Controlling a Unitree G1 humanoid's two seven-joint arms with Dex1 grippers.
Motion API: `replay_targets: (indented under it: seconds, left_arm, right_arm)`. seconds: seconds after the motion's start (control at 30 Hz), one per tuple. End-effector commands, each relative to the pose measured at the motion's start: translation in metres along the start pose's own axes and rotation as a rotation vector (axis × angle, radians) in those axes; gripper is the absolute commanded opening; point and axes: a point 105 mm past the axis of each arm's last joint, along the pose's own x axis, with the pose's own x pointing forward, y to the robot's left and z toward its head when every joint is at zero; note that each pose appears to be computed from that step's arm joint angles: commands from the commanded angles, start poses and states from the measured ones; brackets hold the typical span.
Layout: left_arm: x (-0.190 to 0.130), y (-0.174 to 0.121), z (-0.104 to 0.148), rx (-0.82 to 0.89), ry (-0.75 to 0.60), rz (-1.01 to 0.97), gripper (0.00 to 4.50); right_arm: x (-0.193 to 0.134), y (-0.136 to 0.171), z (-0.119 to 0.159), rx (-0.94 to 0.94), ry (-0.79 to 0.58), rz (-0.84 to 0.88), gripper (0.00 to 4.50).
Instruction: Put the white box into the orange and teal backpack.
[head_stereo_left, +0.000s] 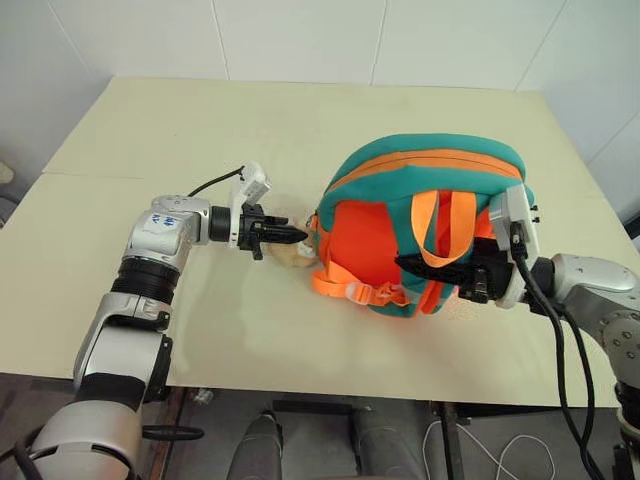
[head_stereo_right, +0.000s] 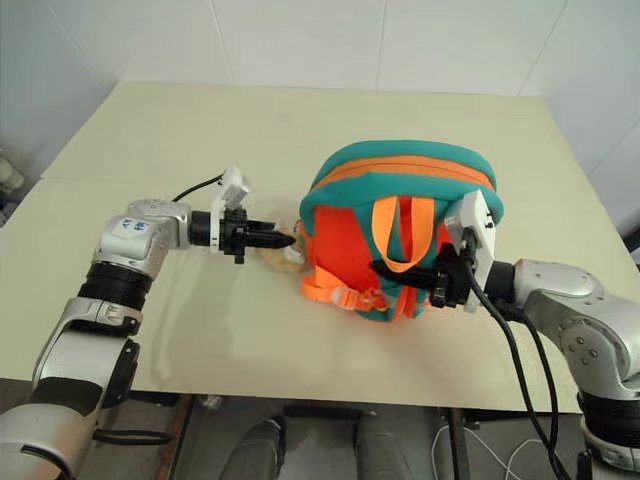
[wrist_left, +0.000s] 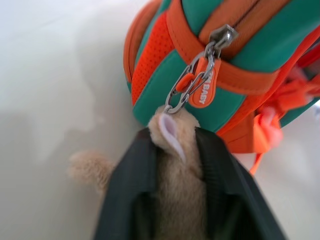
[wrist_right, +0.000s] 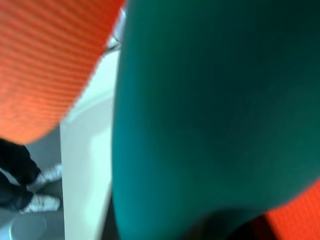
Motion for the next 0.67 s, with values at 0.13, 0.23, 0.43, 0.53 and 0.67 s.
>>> replay_targets:
  seconds: [0.13, 0.23, 0.43, 0.53, 0.67]
  left_arm:
    - [-0.039, 0.001, 0.018, 0.020, -0.082, 0.080, 3.49]
    - [-0.069, 0.013, 0.022, 0.049, -0.129, 0.181, 4.42]
    - [-0.095, 0.017, 0.027, 0.258, -0.222, 0.282, 4.47]
    - [-0.102, 0.011, 0.031, 0.359, -0.305, 0.275, 4.47]
    - [-0.113, 0.010, 0.027, 0.364, -0.342, 0.334, 4.47]
  right_arm:
    - [-0.040, -0.010, 0.004, -0.068, 0.088, -0.144, 3.33]
    - [-0.074, -0.022, 0.004, -0.116, 0.185, -0.265, 4.35]
    - [-0.128, -0.043, 0.001, -0.142, 0.313, -0.417, 4.43]
    - [-0.142, -0.053, 0.004, -0.185, 0.298, -0.477, 4.43]
    - [-0.148, -0.061, 0.011, -0.159, 0.217, -0.514, 4.43]
